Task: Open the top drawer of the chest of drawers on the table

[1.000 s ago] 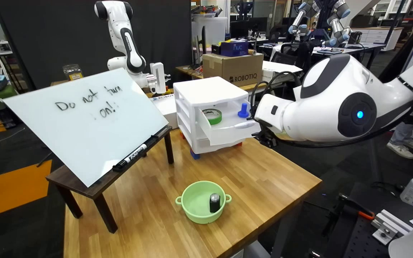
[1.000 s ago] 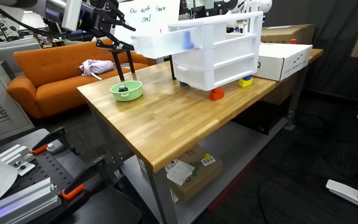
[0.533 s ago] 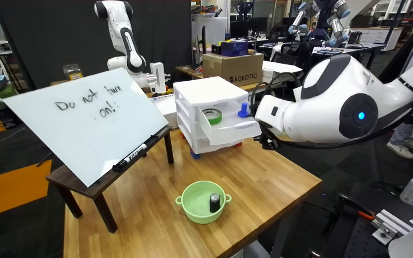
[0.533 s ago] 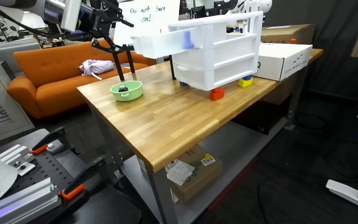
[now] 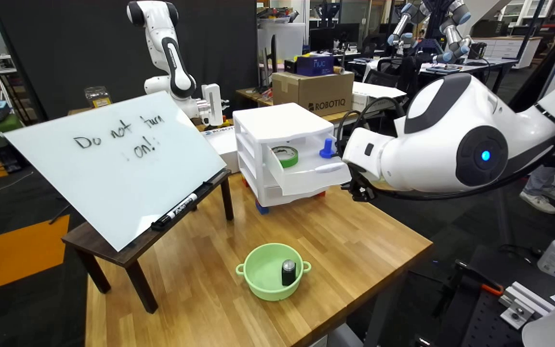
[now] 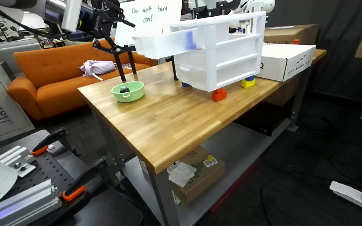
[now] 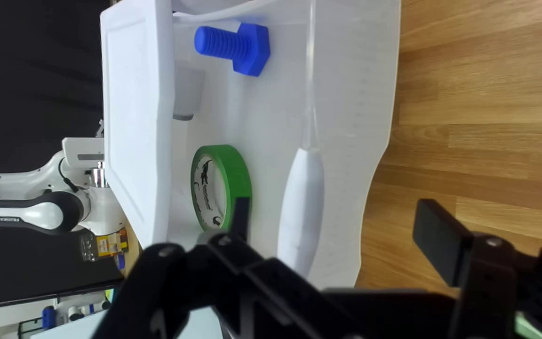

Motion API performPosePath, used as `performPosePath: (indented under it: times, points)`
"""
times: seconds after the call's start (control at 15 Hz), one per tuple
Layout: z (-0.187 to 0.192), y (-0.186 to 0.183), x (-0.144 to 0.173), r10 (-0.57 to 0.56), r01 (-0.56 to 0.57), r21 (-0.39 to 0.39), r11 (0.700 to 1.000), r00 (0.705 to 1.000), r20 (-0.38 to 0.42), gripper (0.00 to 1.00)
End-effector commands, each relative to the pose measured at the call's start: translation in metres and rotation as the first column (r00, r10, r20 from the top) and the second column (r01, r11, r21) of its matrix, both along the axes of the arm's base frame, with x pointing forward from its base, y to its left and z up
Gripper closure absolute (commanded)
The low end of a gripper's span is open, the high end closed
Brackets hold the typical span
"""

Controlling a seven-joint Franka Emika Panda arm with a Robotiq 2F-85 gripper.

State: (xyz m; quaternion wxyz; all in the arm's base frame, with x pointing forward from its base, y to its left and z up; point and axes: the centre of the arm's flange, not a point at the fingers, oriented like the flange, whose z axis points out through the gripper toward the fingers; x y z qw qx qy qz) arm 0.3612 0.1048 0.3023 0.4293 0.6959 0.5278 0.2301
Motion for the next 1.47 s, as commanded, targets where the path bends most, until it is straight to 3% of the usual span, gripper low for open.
performPosePath:
  times: [0.0,0.67,1.13,1.2,1.4]
  points:
    - [0.002,0.006,-0.007,-0.028,0.029,-0.027,0.999,0.999,0.028,0.00]
    - [0.001,0.082,-0.064,-0.028,0.054,-0.159,0.986,0.987,0.159,0.00]
    - [-0.053,0.080,-0.072,-0.023,0.023,-0.022,1.000,1.000,0.008,0.00]
    - [-0.040,0.097,-0.060,-0.026,0.028,-0.061,0.998,0.999,0.035,0.00]
    - [-0.053,0.096,-0.061,-0.038,0.039,-0.039,0.998,0.999,0.005,0.00]
